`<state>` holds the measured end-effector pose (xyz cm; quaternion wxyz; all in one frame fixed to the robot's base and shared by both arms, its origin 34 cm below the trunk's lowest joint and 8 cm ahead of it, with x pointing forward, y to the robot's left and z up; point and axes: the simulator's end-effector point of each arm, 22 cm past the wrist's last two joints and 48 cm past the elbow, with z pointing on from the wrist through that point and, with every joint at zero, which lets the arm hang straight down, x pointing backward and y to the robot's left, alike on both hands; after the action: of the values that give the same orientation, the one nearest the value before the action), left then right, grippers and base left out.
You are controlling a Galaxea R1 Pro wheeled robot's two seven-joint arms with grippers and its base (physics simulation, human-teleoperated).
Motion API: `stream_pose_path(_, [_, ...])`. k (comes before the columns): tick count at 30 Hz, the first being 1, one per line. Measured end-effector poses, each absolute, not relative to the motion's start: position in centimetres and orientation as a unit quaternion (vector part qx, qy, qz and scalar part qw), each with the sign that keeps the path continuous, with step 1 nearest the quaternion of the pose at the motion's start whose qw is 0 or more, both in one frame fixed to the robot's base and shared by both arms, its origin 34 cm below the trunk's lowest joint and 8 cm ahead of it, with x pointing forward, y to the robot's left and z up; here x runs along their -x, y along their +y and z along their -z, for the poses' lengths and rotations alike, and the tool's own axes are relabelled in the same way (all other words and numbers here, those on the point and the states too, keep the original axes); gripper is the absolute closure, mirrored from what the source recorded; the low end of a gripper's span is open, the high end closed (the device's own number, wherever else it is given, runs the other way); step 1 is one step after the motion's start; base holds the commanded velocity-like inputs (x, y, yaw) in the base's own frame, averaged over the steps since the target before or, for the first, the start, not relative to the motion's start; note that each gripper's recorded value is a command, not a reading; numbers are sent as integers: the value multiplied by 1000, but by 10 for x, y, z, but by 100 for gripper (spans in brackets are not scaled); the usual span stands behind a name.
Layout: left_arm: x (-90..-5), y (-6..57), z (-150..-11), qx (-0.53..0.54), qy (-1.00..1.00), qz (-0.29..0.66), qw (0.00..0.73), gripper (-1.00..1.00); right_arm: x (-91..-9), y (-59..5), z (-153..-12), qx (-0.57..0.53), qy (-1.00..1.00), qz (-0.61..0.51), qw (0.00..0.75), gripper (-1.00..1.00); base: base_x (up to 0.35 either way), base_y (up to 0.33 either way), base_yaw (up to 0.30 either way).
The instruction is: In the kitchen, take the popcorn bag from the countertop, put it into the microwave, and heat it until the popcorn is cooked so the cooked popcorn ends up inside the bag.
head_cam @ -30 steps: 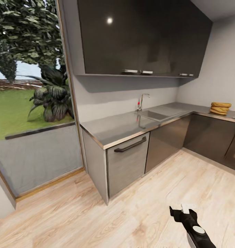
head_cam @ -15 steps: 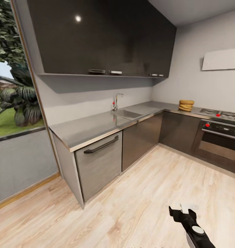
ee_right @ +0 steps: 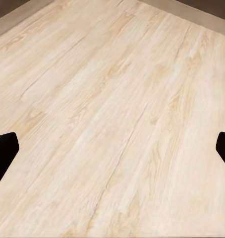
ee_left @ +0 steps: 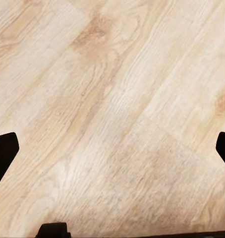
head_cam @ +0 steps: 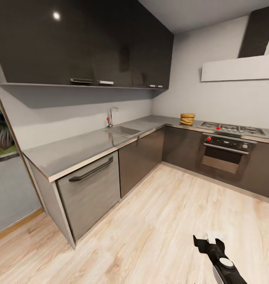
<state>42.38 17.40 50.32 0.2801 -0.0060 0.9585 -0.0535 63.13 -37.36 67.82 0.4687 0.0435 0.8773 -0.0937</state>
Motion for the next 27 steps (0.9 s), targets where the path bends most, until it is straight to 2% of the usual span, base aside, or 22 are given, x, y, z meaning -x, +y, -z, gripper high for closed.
stream_pose_path(3, [-424, 174, -503, 7, 958, 54, 281, -100, -653, -379, -713, -47, 875, 101, 472, -100, 0, 0, -300])
stream_pose_path(10, [-423, 174, -503, 8, 958, 54, 280, -100, -708, -376, -874, -52, 811, 113, 572, -100, 71, -48, -300])
stream_pose_path(27, [-427, 175, -505, 9, 958, 50, 283, -100, -709, -369, -892, -49, 800, 115, 587, -100, 201, -292, -300])
